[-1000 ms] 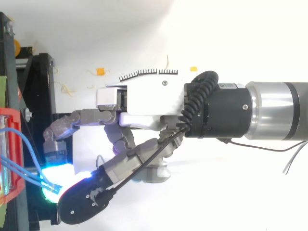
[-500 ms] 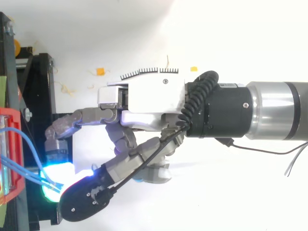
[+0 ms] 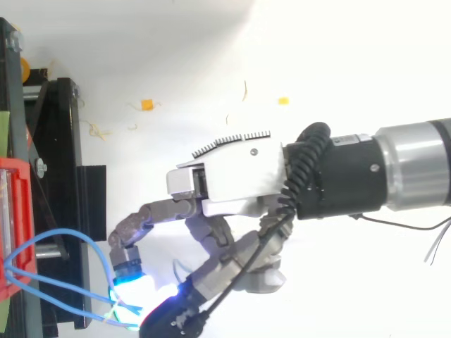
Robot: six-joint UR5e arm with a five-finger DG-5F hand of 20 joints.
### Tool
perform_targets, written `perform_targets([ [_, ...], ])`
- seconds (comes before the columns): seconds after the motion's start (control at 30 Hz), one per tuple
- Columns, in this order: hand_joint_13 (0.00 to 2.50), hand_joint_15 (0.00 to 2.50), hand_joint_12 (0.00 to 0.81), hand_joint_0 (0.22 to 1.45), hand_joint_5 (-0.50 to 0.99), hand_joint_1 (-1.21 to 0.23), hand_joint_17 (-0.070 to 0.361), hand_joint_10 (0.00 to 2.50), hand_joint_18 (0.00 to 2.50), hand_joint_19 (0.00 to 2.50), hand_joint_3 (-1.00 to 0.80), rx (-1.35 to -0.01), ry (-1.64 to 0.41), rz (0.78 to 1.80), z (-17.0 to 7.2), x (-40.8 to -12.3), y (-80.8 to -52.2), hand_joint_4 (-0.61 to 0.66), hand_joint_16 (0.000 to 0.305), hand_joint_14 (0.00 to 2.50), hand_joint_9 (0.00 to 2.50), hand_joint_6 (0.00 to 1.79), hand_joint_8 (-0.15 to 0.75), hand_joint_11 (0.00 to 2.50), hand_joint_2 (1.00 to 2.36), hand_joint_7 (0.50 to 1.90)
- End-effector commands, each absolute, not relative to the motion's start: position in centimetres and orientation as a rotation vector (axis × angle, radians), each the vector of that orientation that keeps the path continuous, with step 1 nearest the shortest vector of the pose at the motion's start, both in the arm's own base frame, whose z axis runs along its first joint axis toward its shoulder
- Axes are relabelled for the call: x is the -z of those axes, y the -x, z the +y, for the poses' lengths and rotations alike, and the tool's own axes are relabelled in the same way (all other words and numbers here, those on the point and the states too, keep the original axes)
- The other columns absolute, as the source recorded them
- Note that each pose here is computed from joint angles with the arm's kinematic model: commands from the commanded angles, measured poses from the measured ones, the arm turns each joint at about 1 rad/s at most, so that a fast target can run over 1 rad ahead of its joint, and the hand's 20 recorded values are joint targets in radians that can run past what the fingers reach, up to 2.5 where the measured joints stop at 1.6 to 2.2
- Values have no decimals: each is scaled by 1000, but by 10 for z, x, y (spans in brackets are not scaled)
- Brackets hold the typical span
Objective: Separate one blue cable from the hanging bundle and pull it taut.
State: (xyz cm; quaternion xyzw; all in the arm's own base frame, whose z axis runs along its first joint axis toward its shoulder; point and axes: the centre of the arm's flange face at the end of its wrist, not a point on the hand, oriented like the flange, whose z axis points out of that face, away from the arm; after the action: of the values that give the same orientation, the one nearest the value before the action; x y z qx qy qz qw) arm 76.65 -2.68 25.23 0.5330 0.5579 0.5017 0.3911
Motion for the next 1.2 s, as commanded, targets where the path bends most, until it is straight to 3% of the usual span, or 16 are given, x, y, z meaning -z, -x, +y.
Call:
perform_targets([
  [0.0, 2033, 1516, 326, 709, 143, -818, 153, 33, 1784, 635, -41, -1247, -1339, 1447, -29, -265, -756, 109, 68, 19, 2186, 505, 195, 958, 1016, 1253],
  [0.23, 2031, 1519, 330, 709, 143, -818, 153, 34, 1779, 640, -45, -1237, -1345, 1451, -35, -285, -743, 106, 68, 19, 2184, 505, 186, 972, 1016, 1259],
  [0.83, 2023, 1533, 313, 705, 140, -818, 148, 34, 1755, 663, -97, -1256, -1367, 1440, -34, -285, -743, 121, 66, 19, 2187, 505, 183, 983, 1020, 1252],
  [1.17, 2025, 1531, 319, 707, 140, -807, 147, 34, 1749, 670, -101, -1326, -1459, 1383, -34, -285, -744, 132, 65, 19, 2186, 504, 175, 983, 1020, 1258],
])
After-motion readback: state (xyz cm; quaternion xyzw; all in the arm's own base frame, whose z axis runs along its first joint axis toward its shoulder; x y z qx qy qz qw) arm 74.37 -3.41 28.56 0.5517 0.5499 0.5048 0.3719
